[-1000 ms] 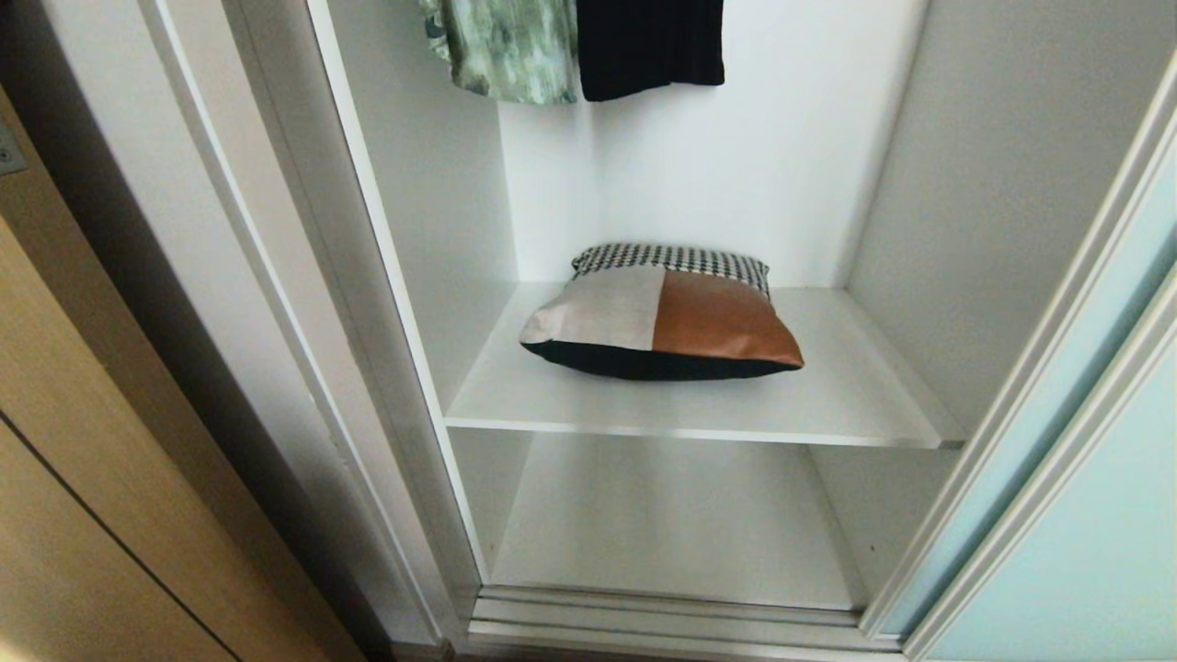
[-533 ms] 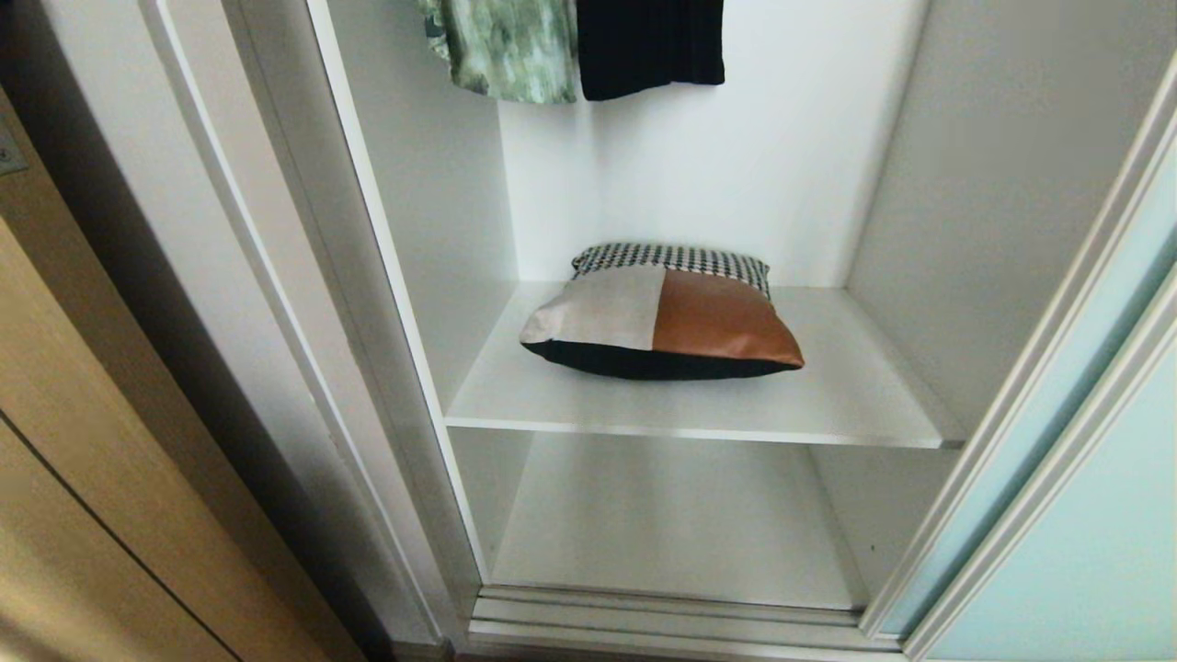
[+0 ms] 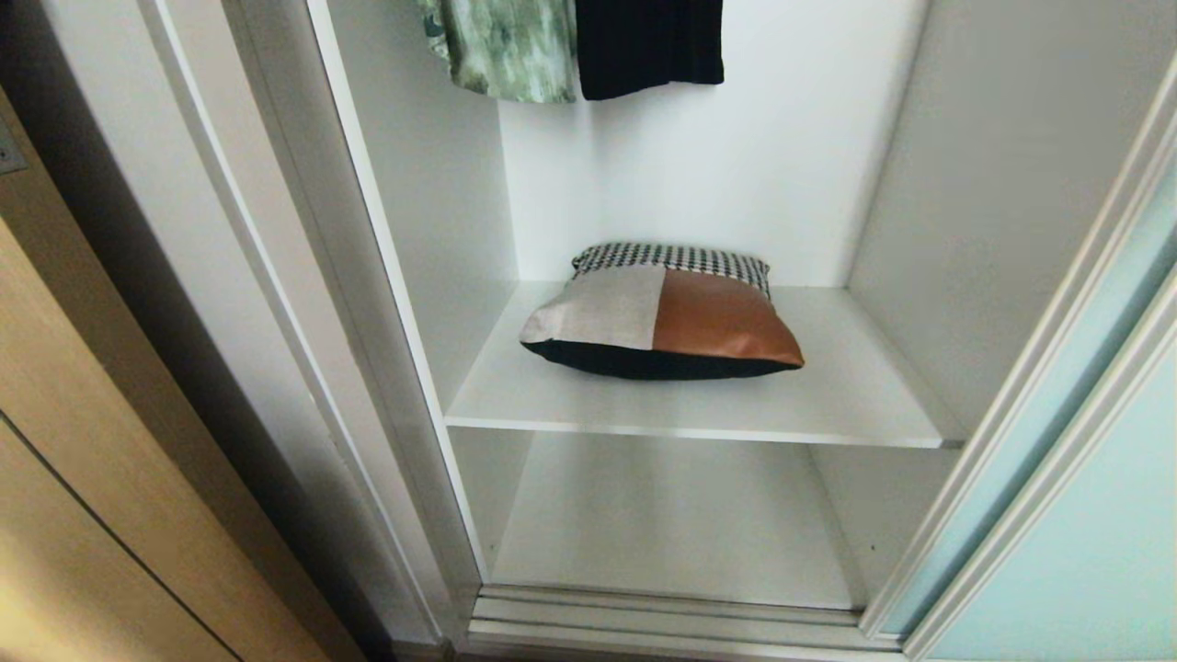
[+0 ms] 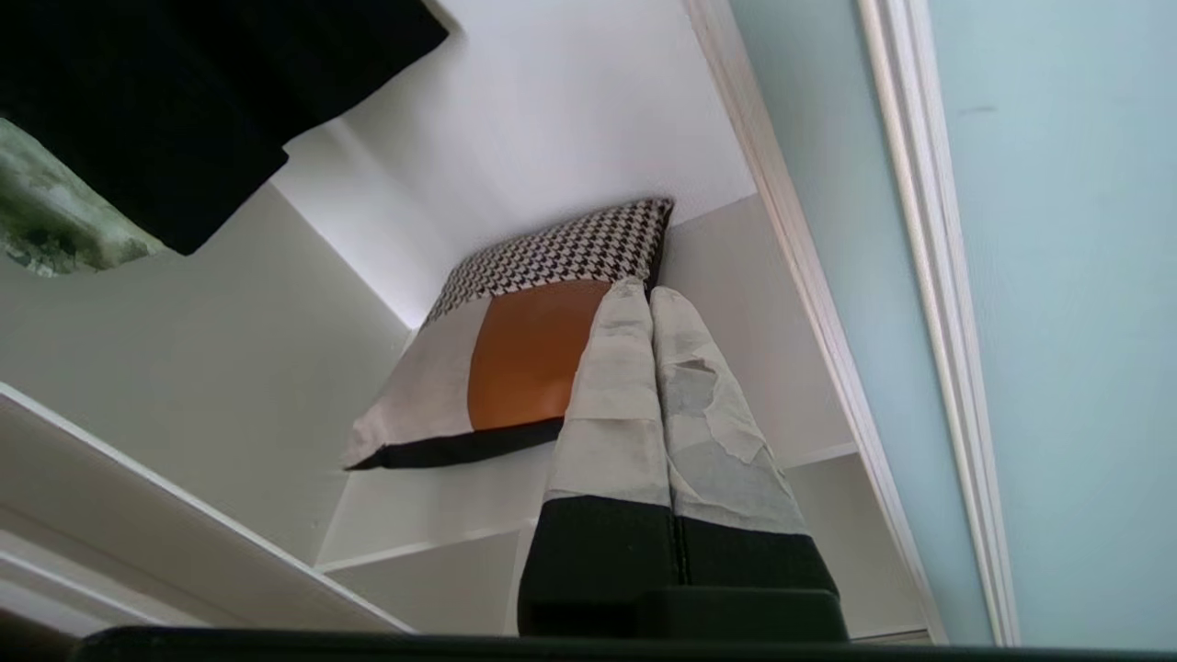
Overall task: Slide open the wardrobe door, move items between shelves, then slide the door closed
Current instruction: Close the door
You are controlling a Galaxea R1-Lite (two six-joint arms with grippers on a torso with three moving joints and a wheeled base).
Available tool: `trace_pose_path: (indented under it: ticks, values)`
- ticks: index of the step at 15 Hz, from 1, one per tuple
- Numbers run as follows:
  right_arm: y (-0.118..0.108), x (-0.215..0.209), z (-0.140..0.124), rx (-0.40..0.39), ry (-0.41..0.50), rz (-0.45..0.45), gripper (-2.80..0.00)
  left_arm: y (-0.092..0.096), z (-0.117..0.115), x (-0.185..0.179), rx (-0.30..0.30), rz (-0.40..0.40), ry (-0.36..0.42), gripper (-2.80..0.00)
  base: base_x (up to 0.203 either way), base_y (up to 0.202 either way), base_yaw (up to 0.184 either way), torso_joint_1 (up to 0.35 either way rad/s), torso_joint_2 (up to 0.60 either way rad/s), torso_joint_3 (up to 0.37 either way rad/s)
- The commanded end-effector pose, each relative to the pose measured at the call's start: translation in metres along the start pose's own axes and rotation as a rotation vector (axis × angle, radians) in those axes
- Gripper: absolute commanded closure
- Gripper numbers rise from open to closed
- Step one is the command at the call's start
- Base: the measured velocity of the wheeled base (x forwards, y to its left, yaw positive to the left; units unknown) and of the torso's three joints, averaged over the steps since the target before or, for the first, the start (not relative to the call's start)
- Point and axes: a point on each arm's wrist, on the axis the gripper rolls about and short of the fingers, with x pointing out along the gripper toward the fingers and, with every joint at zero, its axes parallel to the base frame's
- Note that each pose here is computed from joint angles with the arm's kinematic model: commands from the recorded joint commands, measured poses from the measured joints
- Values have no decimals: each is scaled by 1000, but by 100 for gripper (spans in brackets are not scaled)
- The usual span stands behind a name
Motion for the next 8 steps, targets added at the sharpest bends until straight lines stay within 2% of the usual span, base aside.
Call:
trace_pose_path:
  ticks: [1, 4, 8]
  values:
    - [-20, 12, 5, 25, 33, -10, 0, 0, 0, 0, 0, 1, 4, 0, 0, 0, 0, 0, 0, 0]
    - [-39, 19, 4, 77, 129, 76, 0, 0, 0, 0, 0, 1, 4, 0, 0, 0, 0, 0, 0, 0]
    - [-62, 37, 3, 125, 186, 101, 0, 0, 0, 0, 0, -2, 4, 0, 0, 0, 0, 0, 0, 0]
